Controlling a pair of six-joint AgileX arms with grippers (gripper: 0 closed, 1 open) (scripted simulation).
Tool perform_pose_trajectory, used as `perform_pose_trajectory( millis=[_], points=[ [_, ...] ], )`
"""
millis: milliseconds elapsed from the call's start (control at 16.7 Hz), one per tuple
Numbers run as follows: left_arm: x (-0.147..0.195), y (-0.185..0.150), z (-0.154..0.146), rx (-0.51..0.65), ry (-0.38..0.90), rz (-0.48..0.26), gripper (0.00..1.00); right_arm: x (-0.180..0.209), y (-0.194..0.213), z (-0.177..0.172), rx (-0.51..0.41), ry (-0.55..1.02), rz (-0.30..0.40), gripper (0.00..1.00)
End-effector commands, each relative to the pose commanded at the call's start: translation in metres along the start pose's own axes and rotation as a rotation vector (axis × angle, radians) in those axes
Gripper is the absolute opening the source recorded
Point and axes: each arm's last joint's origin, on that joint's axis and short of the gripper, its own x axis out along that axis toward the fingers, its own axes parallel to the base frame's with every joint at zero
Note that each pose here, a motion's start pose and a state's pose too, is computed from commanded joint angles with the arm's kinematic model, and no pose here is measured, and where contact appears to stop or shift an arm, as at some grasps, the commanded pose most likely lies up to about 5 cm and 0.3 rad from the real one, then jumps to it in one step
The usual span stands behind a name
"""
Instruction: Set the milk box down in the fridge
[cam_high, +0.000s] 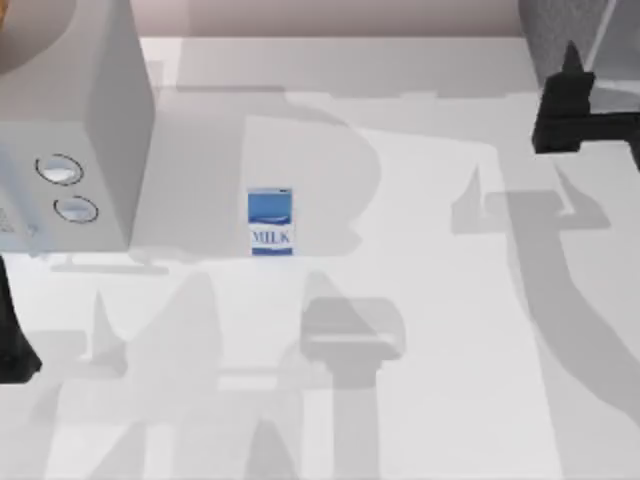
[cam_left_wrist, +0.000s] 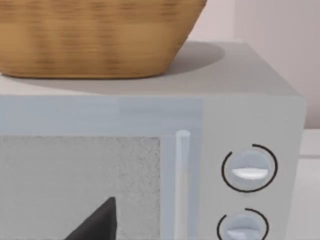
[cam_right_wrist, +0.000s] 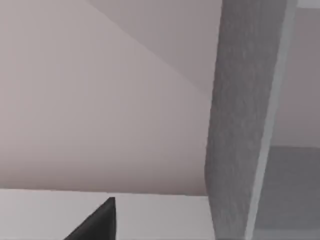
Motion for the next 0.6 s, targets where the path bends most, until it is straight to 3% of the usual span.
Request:
perform_pose_trajectory(
  millis=[300, 600],
  points=[
    [0.000, 0.000, 0.000, 0.000, 0.000, 0.000, 1.00, 0.055, 0.106, -0.033, 0.005, -0.020, 0.003, 1.00],
    [0.000, 0.000, 0.000, 0.000, 0.000, 0.000, 1.00, 0.065, 0.209, -0.114, 0.017, -0.034, -0.001, 1.00]
  ],
)
